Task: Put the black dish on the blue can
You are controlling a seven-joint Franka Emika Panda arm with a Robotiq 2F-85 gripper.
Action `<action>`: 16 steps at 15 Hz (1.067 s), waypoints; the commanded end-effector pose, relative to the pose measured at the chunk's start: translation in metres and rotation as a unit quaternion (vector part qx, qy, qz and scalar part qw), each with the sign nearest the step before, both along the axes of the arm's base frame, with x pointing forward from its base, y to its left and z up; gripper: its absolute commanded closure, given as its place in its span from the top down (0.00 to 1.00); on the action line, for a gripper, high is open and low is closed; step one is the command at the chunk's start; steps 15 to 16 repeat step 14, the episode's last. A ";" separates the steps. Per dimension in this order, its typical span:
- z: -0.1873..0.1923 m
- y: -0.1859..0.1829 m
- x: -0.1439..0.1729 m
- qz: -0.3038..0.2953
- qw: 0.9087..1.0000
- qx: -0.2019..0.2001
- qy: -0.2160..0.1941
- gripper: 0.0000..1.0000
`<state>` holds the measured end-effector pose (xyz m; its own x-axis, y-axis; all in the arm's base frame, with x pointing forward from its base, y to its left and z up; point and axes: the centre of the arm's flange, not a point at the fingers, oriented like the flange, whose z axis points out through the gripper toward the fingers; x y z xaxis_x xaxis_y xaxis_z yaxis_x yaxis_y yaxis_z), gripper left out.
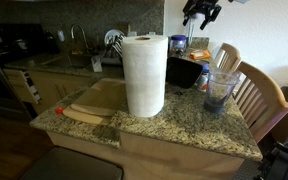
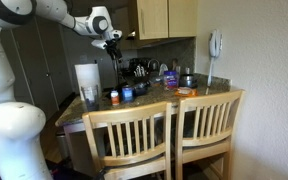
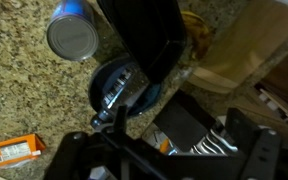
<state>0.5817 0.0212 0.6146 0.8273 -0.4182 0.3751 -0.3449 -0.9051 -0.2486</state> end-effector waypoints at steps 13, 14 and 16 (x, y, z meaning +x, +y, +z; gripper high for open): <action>0.052 0.015 -0.077 0.065 0.991 0.103 0.056 1.00; 0.047 0.016 -0.080 0.069 0.989 0.103 0.078 1.00; 0.047 0.016 -0.080 0.069 0.989 0.103 0.078 1.00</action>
